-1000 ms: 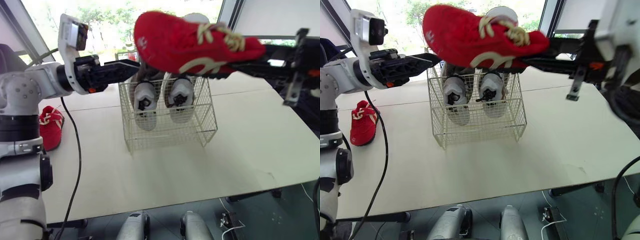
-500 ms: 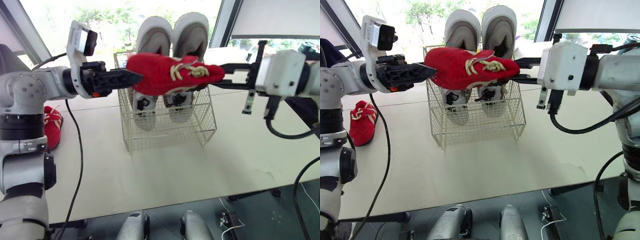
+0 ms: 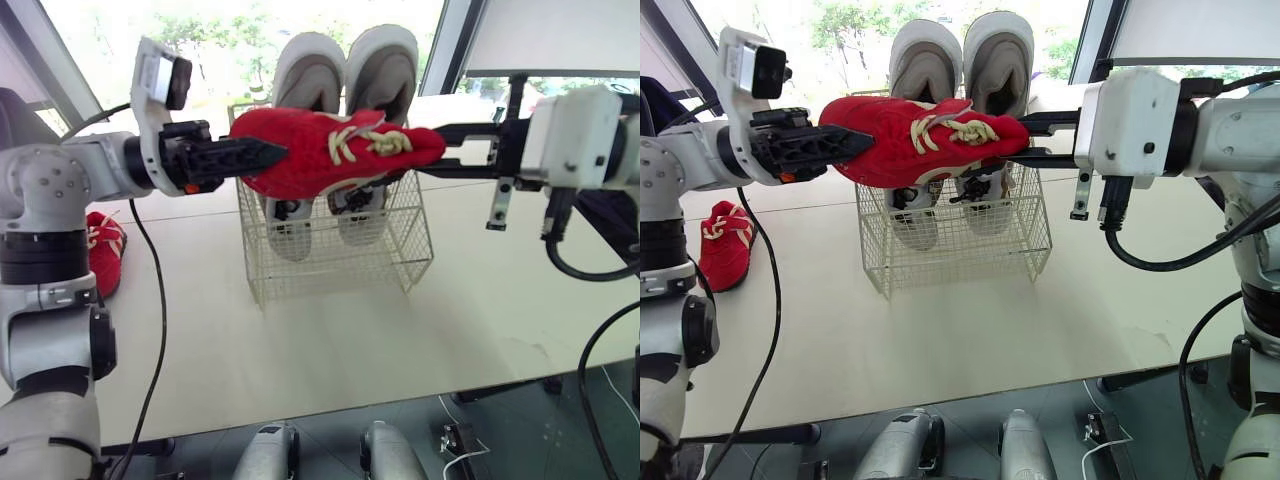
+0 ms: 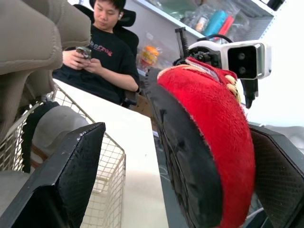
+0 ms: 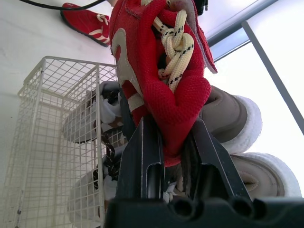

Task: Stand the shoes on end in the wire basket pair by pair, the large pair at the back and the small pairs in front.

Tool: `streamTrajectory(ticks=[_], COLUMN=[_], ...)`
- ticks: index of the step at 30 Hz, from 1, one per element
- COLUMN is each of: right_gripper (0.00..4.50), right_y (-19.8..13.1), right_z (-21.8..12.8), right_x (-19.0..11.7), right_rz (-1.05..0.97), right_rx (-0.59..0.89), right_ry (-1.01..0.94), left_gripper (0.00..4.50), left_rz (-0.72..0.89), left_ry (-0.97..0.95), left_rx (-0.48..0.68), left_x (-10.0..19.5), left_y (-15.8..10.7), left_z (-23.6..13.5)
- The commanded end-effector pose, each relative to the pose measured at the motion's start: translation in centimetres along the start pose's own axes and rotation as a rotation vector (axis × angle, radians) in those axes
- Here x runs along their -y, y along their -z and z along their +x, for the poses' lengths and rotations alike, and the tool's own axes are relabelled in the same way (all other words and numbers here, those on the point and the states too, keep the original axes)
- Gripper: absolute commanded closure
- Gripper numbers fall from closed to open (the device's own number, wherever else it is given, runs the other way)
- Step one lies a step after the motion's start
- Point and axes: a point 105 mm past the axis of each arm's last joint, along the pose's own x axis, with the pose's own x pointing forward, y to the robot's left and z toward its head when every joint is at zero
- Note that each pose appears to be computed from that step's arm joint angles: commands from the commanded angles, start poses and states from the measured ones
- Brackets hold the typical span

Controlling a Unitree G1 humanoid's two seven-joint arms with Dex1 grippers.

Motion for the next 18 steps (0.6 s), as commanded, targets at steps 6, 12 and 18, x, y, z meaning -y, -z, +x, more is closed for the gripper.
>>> streamTrajectory(ticks=[6,12,18], right_gripper=[4.42,3.03,0.05], right_y=[-0.6,0.1,-0.3], right_z=[-0.4,-0.8,-2.7], right_x=[0.5,0.9,1.5], right_rz=[-0.031,0.053,0.341], right_rx=[0.002,-0.029,0.024], right_ry=[0.017,0.028,0.098], left_gripper=[2.42,4.24,4.24], left_rz=[0.042,0.036,0.039], left_ry=[0.033,0.036,0.005], left_rx=[0.011,0.010,0.066], left_x=[1.0,1.0,0.8], left_y=[-0.4,-0.1,-0.3], left_z=[0.1,0.1,-0.2])
